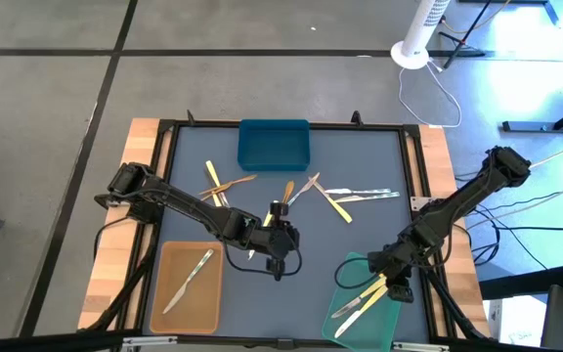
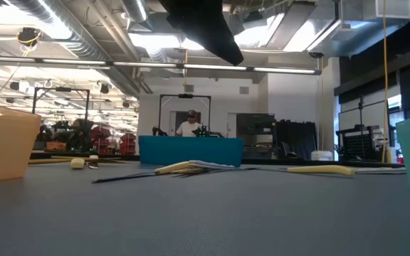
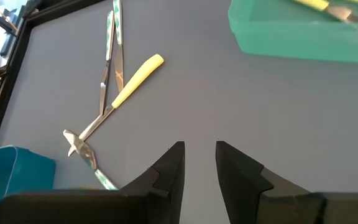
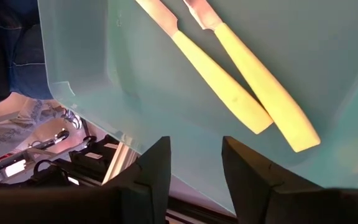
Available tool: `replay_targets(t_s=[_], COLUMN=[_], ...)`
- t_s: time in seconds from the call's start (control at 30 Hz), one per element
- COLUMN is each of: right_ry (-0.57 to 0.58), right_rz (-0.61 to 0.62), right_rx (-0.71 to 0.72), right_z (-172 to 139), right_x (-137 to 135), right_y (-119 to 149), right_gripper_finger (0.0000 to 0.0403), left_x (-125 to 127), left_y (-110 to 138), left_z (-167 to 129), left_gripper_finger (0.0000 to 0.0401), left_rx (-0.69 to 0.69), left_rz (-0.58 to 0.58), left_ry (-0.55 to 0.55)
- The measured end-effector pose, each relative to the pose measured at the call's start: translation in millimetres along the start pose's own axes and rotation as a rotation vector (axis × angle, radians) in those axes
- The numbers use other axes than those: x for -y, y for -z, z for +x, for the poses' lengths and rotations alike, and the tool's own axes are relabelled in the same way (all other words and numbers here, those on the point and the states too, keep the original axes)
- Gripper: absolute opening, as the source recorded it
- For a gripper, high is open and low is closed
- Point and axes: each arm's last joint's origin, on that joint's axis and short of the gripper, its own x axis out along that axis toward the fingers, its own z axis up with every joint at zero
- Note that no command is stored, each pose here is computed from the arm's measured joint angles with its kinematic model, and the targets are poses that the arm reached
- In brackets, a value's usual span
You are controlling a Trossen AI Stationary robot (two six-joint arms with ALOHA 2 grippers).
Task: Sort silverware by color (type)
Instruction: Put the green patterned knife into the orange bin
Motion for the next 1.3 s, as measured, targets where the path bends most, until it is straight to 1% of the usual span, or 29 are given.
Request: replay_targets(t_s=[0.17, 0.27, 0.47, 0.63, 0.77, 0.8, 0.87, 1.03, 1.1, 1.17, 1.3], right_ry=[-0.031, -0.051, -0.053, -0.028, -0.006, -0.003, -0.003, 0.003, 0.005, 0.010, 0.031], right_rz=[-0.016, -0.032, -0.060, -0.073, -0.077, -0.077, -0.079, -0.107, -0.118, -0.126, -0.124], right_rx=[0.016, 0.051, 0.183, 0.311, 0.370, 0.374, 0.374, 0.375, 0.375, 0.379, 0.408], right_z=[-7.1, -14.9, -31.3, -42.5, -46.1, -46.1, -46.2, -46.2, -46.2, -46.2, -46.5], right_x=[-2.3, -4.0, -5.6, -5.2, -4.6, -4.5, -4.5, -4.5, -4.5, -4.4, -3.9], right_y=[2.7, 5.4, 9.9, 12.2, 12.3, 12.3, 12.2, 12.2, 12.2, 12.1, 11.3], right_gripper_finger=[0.0131, 0.0131, 0.0131, 0.0131, 0.0131, 0.0131, 0.0131, 0.0131, 0.0131, 0.0131, 0.0131], left_x=[0.1, 0.2, -4.8, -13.2, -26.7, -30.6, -38.7, -60.3, -67.8, -74.6, -87.7], left_y=[-2.9, -3.4, -5.3, -11.4, -17.4, -18.6, -20.0, -18.4, -17.5, -16.5, -14.7], left_z=[0.0, 0.0, 2.2, 5.2, 9.9, 11.3, 14.7, 23.8, 26.4, 28.5, 32.2], left_gripper_finger=[0.0085, 0.0085, 0.0085, 0.0085, 0.0085, 0.0085, 0.0085, 0.0085, 0.0085, 0.0085, 0.0085], left_rx=[0.028, 0.032, 0.048, 0.101, 0.157, 0.169, 0.182, 0.167, 0.158, 0.156, 0.159], left_rz=[-0.013, -0.015, -0.034, -0.077, -0.178, -0.205, -0.245, -0.369, -0.428, -0.462, -0.479], left_ry=[0.003, 0.004, -0.005, -0.018, -0.034, -0.024, 0.022, 0.199, 0.237, 0.219, 0.155])
